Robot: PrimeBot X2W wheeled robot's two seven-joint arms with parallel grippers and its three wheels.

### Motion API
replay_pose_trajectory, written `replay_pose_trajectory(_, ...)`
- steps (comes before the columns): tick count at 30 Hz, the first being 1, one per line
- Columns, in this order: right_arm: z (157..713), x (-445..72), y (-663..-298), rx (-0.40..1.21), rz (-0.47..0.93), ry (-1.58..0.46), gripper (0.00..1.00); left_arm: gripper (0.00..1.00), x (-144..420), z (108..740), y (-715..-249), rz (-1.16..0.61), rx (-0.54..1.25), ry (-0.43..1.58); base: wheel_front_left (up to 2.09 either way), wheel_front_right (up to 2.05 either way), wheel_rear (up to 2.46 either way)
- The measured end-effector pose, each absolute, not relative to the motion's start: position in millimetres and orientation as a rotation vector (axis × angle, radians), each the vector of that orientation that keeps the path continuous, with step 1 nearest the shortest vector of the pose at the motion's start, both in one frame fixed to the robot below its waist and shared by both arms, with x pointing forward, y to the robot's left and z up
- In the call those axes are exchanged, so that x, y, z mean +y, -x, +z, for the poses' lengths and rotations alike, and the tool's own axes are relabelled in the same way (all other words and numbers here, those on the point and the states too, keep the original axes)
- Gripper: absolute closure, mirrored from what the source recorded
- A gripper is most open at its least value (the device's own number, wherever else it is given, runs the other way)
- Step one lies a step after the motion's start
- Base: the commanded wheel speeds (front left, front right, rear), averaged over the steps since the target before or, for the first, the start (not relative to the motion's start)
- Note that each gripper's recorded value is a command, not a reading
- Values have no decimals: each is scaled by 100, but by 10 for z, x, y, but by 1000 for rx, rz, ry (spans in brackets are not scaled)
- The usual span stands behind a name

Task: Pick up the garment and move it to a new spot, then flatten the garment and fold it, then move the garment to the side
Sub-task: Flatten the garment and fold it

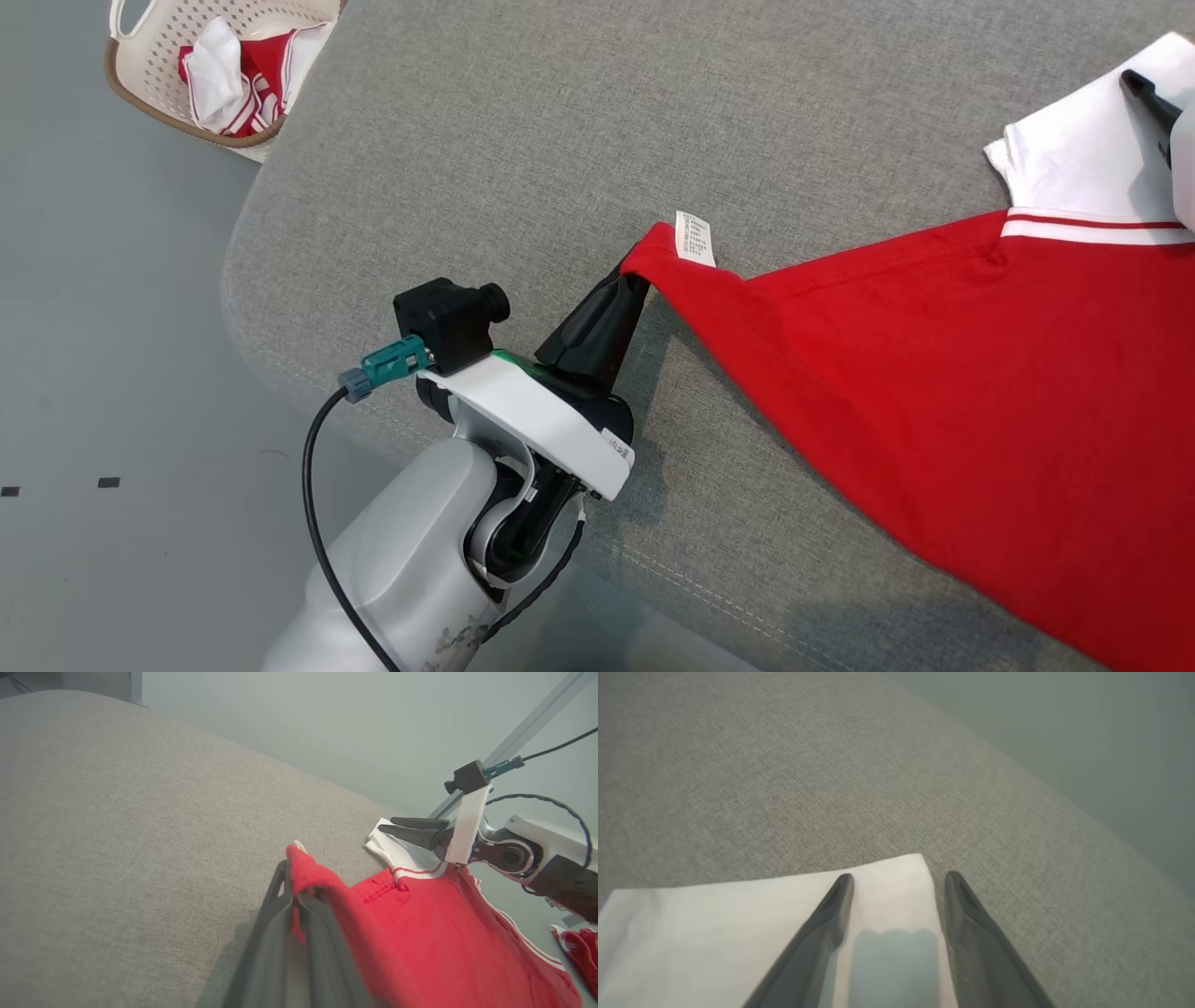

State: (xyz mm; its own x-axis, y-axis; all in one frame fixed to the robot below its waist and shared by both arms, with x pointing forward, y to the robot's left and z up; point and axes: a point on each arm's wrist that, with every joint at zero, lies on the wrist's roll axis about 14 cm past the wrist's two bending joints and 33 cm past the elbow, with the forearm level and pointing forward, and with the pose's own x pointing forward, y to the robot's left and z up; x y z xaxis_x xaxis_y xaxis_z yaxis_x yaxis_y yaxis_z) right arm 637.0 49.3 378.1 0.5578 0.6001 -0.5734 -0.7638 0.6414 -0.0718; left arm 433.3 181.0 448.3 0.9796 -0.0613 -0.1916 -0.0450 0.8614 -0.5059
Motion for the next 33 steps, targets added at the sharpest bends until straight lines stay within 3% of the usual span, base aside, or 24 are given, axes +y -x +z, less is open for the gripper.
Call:
replay_pose_trajectory(4, 3758, 549, -6399, 548, 826, 311, 0, 100, 1848, 4410, -4299, 8, 218, 530, 0, 0, 0)
replay_pose_trajectory(5, 3752, 540, -6413, 553, 821, 305, 13, 100, 1847, 4401, -4298, 7, 220, 531, 0, 0, 0)
replay_pose_trajectory(6, 3745, 540, -6414, 559, 820, 299, 58, 100, 1845, 4392, -4302, 6, 221, 532, 0, 0, 0)
replay_pose_trajectory(7, 3745, 547, -6410, 561, 823, 297, 94, 100, 1842, 4387, -4310, 7, 221, 532, 0, 0, 0)
replay_pose_trajectory(8, 3741, 552, -6401, 563, 827, 298, 100, 100, 1833, 4387, -4323, 5, 220, 533, 0, 0, 0)
replay_pose_trajectory(12, 3795, 514, -6396, 548, 823, 266, 100, 100, 1820, 4407, -4370, -3, 211, 533, 0, 0, 0)
replay_pose_trajectory(20, 4292, 165, -6407, 339, 760, -6, 100, 100, 2021, 4402, -4426, 8, 210, 477, 0, 0, 0)
replay_pose_trajectory(27, 4501, -504, -6076, 206, 653, -197, 100, 100, 2138, 4274, -4372, 24, 266, 419, 0, 0, 0)
replay_pose_trajectory(33, 4487, -1104, -5578, 205, 534, -295, 100, 100, 2016, 4308, -4299, -16, 304, 397, 0, 0, 0)
